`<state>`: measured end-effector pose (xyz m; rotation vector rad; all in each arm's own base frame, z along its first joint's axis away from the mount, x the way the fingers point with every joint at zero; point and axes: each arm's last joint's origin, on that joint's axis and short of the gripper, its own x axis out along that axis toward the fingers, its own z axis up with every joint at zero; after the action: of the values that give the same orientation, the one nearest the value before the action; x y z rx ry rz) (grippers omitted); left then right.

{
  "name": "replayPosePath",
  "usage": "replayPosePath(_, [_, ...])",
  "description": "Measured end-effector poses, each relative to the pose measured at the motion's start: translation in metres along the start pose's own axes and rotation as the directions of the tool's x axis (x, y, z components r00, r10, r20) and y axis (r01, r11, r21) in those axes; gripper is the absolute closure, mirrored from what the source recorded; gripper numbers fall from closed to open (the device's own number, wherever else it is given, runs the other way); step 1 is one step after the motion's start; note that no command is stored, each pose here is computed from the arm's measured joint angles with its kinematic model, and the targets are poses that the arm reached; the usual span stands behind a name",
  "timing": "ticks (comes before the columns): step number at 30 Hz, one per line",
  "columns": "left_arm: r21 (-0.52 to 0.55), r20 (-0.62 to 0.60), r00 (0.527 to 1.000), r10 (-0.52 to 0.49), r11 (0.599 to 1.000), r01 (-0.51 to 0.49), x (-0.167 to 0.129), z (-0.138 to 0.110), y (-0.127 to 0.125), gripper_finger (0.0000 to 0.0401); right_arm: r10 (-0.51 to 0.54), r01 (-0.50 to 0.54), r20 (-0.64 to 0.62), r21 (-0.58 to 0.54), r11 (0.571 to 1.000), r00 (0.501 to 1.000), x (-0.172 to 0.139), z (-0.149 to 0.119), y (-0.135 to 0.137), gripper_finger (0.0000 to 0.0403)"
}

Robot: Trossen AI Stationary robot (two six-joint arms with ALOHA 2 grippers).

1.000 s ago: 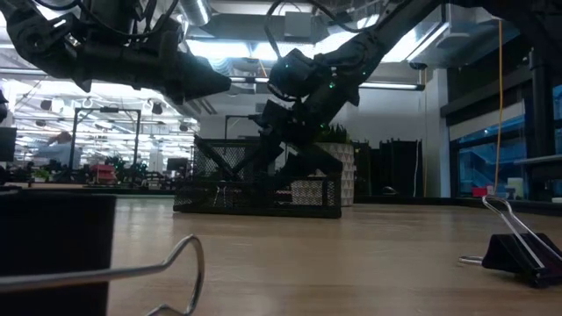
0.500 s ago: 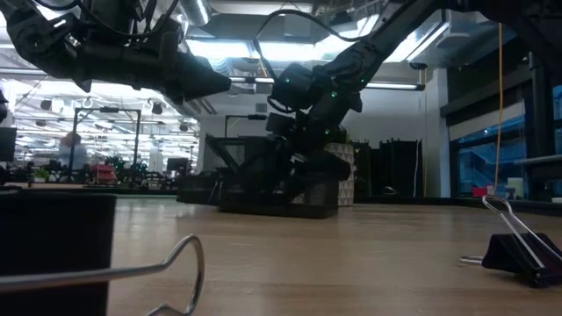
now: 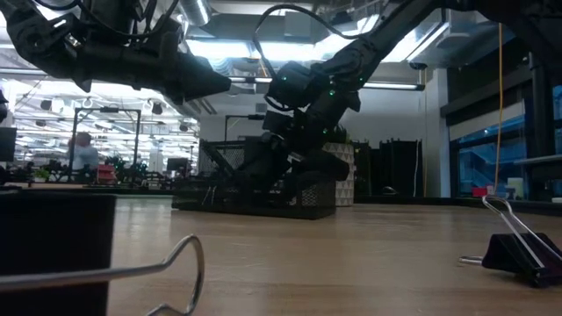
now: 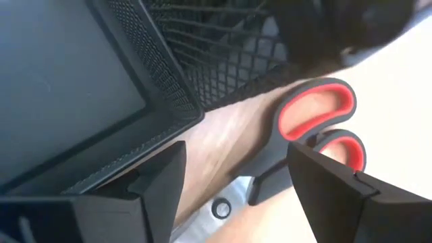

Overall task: Pick and place office supplies into organizer
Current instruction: Put the scissors into the top left section of the desk organizer

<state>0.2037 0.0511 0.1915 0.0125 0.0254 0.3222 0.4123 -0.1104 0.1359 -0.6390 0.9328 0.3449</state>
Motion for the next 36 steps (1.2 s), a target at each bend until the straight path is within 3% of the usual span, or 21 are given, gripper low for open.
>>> replayPosePath(13, [0.000,-0.008,1.000,0.000,1.000,0.000,0.000,-0.001,0.000,0.0295,-0.035,0.044,-0.071,0.130,0.991,0.997,0.000,-0.003,0.000,0.0144])
replayPosePath(21, [0.000,-0.007,1.000,0.000,1.000,0.000,0.000,-0.001,0.000,0.0295,-0.011,0.036,-0.105,0.243,0.969,0.994,0.000,-0.005,0.003,0.0144])
replayPosePath(28, [0.000,-0.007,1.000,0.000,1.000,0.000,0.000,-0.001,0.000,0.0297,0.028,0.006,-0.123,0.264,0.964,0.992,0.005,-0.009,0.006,0.0144])
replayPosePath(36, [0.000,-0.006,1.000,0.000,1.000,0.000,0.000,-0.001,0.000,0.0299,0.069,-0.021,-0.153,0.298,0.954,0.986,0.016,-0.019,0.009,0.0191])
